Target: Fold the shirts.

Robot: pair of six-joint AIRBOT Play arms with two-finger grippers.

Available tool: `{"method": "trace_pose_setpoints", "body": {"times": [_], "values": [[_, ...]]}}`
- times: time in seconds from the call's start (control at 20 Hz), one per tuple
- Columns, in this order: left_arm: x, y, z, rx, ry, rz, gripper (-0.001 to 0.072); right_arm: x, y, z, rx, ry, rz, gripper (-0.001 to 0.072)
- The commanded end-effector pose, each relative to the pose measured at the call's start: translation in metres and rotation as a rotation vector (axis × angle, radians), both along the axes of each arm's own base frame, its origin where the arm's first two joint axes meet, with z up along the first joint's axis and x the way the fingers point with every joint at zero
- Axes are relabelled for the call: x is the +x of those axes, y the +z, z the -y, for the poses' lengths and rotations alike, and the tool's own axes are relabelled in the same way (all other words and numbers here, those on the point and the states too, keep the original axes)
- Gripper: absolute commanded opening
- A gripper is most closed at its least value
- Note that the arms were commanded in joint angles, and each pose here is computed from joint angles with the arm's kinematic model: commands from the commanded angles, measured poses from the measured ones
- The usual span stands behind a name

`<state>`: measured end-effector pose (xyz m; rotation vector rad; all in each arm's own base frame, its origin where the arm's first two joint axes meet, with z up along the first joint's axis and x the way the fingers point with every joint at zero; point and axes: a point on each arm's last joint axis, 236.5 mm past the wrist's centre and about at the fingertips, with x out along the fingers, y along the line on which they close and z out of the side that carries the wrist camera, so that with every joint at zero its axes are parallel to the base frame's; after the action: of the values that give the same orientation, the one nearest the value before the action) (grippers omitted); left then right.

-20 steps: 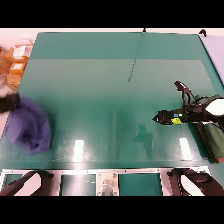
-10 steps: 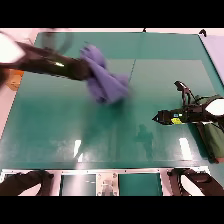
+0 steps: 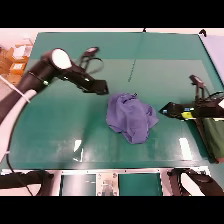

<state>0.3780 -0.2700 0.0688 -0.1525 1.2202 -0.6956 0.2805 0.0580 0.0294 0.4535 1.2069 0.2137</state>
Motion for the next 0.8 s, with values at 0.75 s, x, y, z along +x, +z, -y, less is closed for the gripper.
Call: {"method": "trace_pose_setpoints", "body": {"times": [0.75], "values": [[0.028, -0.117, 0.077, -0.324, 0.185, -0.112, 0.0565, 0.014, -0.147, -0.036, 0.302, -0.149, -0.336, 0.0387]]}}
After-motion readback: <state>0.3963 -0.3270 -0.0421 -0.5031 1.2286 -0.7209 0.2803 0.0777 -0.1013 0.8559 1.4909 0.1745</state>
